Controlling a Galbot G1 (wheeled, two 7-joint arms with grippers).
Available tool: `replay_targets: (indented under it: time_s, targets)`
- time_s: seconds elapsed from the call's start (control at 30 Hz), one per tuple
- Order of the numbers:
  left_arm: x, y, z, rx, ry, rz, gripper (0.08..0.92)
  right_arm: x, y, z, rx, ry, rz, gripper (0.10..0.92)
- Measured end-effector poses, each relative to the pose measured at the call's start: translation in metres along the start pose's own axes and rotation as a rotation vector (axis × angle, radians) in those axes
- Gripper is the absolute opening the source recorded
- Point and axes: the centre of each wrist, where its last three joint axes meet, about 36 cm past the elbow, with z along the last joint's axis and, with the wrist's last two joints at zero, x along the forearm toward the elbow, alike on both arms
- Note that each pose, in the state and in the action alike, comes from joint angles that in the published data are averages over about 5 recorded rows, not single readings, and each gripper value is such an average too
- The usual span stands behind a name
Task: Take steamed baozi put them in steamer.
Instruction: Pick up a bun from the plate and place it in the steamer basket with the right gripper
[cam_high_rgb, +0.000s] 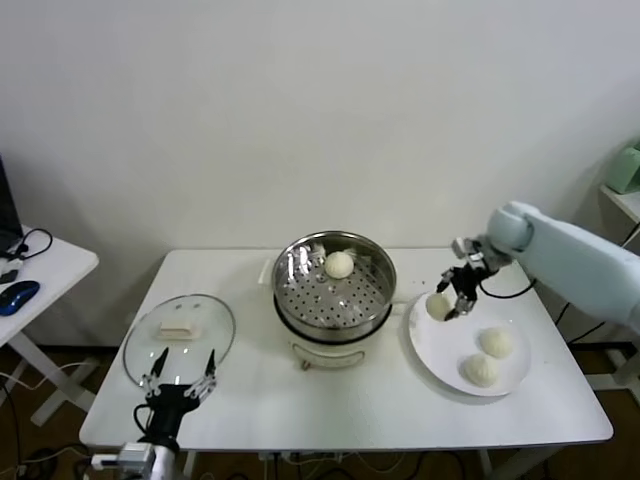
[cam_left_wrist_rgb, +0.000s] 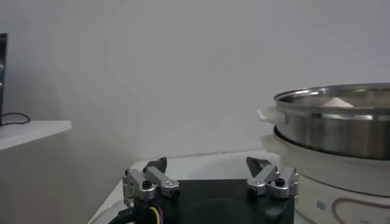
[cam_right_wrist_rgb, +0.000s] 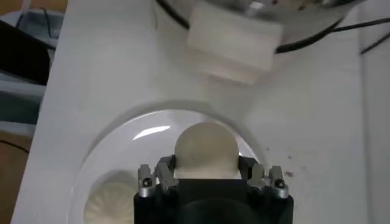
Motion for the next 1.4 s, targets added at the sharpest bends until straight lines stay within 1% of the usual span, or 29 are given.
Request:
replay_targets:
  time_s: [0.23, 0.33, 0.47, 0.67, 0.93, 1.17, 1.4]
  targets:
    - [-0.003, -0.005, -0.001, -0.01, -0.004, 0.006, 0.823, 0.066, -0.022, -0.04, -0.009, -0.088, 0.071, 0.679]
    - [-0.003, -0.006, -0.003, -0.015, -0.006, 0.01, 0.823, 0.08, -0.03, -0.064, -0.003, -0.127, 0.086, 0.679]
    - [-0.001, -0.01, -0.005, -0.02, -0.008, 0.017, 0.823, 0.082, -0.041, -0.103, 0.02, -0.163, 0.082, 0.679]
    - [-0.001, -0.015, -0.007, -0.014, -0.014, 0.017, 0.823, 0.058, -0.052, -0.168, 0.074, -0.186, 0.04, 0.679]
    - [-0.001, -0.012, -0.012, -0.013, -0.022, 0.004, 0.823, 0.002, -0.058, -0.236, 0.138, -0.189, -0.036, 0.679]
    - [0.001, -0.008, -0.012, -0.007, -0.021, 0.002, 0.823, -0.044, -0.06, -0.267, 0.168, -0.179, -0.079, 0.679]
    - [0.002, -0.008, -0.011, -0.003, -0.017, 0.003, 0.823, -0.074, -0.063, -0.27, 0.174, -0.15, -0.094, 0.679]
